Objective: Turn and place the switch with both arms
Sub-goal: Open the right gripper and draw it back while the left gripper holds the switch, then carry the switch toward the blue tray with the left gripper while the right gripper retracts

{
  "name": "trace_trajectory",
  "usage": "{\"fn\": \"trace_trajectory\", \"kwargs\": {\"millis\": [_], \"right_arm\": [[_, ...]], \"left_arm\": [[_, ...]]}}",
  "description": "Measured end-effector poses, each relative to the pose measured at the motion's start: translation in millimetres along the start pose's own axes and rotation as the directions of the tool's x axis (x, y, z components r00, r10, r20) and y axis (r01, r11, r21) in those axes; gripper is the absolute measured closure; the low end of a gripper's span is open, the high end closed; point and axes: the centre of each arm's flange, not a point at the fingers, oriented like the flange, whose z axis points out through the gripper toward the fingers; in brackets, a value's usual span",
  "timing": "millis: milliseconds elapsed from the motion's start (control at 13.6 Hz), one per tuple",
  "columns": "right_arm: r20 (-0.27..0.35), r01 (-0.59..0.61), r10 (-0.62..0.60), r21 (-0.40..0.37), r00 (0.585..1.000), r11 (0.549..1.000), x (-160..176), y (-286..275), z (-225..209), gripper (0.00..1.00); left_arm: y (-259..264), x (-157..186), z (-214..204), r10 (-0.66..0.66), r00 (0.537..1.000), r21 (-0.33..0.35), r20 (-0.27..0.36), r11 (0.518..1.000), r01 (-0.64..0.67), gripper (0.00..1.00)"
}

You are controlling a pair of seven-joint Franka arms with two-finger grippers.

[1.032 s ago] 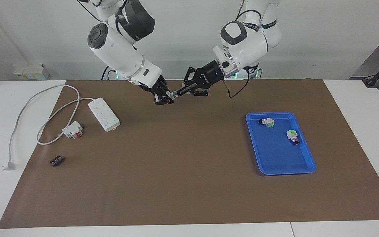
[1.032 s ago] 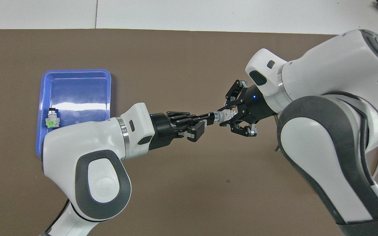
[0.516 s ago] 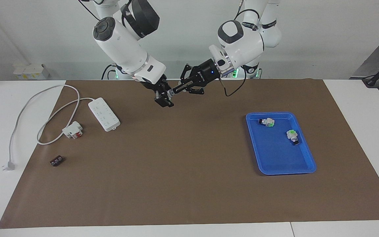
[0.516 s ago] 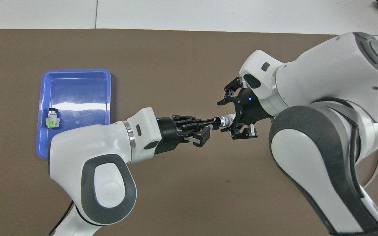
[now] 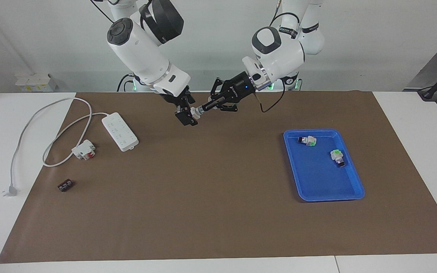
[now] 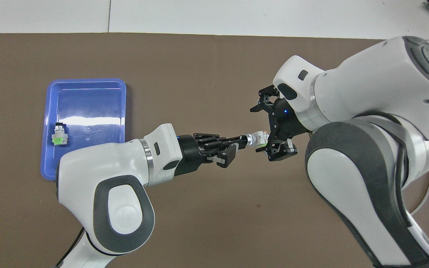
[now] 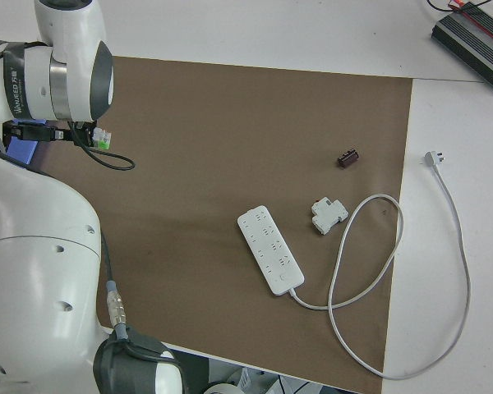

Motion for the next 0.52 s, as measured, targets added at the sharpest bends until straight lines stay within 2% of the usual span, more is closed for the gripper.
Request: {"fn": "trace_trajectory", "kwargs": {"millis": [147, 295, 516], "right_arm": [[0.004, -0.061, 0.061, -0.006, 0.998, 0.998, -6.4, 2.3, -2.9, 0.0], [0.024, -0.167, 0.167, -0.024, 0.986, 0.986, -20.6, 6.7, -8.5, 0.0], [0.03, -0.352, 0.354, -0.056, 0.935, 0.934, -48.9, 14.7, -20.8, 0.0]], "left_arm": [[-14.0, 9.9, -12.8, -0.039, 0.999, 0.03, -0.022, 0.999, 0.04, 0.9], [-21.5, 23.5, -26.5, -0.073, 0.997, 0.09, -0.021, 0.993, 0.074, 0.9], [-26.4, 38.7, -41.1, -0.127, 0.992, 0.16, -0.028, 0.979, 0.13, 0.9]]}}
